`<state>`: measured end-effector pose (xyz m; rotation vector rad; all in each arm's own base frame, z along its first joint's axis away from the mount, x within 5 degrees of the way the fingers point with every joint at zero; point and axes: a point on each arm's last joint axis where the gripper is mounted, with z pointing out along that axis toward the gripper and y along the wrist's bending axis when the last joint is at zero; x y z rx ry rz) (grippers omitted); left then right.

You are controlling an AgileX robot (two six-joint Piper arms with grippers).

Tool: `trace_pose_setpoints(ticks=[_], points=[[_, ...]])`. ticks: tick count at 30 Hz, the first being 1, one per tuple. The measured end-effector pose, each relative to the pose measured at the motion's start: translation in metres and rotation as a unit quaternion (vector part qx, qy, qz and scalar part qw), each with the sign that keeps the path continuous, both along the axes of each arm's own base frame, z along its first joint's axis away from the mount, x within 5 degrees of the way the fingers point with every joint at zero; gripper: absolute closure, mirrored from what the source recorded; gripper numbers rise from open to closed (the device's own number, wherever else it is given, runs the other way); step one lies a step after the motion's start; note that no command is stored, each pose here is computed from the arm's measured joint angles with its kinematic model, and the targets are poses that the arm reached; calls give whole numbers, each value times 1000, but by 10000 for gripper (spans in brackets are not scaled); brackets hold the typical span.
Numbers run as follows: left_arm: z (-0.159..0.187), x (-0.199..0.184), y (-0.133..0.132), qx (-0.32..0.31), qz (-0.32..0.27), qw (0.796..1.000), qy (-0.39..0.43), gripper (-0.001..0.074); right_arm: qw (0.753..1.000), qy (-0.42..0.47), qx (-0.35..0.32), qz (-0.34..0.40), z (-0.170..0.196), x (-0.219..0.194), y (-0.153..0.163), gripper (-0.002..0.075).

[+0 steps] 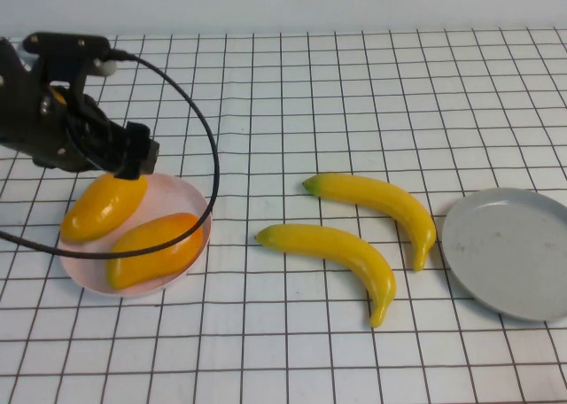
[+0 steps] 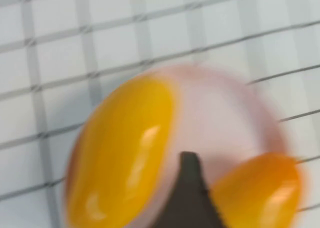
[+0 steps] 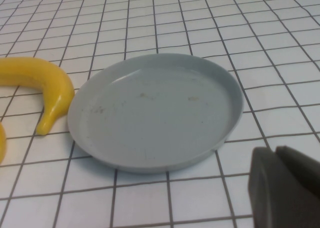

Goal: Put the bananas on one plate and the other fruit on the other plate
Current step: Put another type of fruit in the right plate

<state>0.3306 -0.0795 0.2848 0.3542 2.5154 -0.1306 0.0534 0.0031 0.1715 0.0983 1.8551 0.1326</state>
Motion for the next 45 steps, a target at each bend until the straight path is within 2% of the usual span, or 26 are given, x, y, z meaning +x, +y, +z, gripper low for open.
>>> trace_pose_setpoints(ticks=[2, 6, 9, 16, 24, 30, 38, 45], points=[[24, -13, -5, -38, -35, 998, -32, 308, 1000, 0, 0, 0, 0, 0, 0, 741], [58, -43, -10, -93, -85, 988, -86, 614, 1000, 0, 0, 0, 0, 0, 0, 741], [71, -67, -8, -108, -103, 982, -115, 701, 1000, 0, 0, 0, 0, 0, 0, 741], [65, -125, 5, -113, -100, 977, -150, 731, 1000, 0, 0, 0, 0, 0, 0, 741], [45, -191, 27, -135, -52, 955, -259, 732, 1000, 0, 0, 0, 0, 0, 0, 741], [37, -217, 37, -139, -37, 938, -314, 735, 1000, 0, 0, 0, 0, 0, 0, 741], [26, -243, 47, -100, -44, 921, -373, 737, 1000, 0, 0, 0, 0, 0, 0, 741], [-2, -254, 57, -98, -1, 907, -409, 737, 1000, 0, 0, 0, 0, 0, 0, 741]])
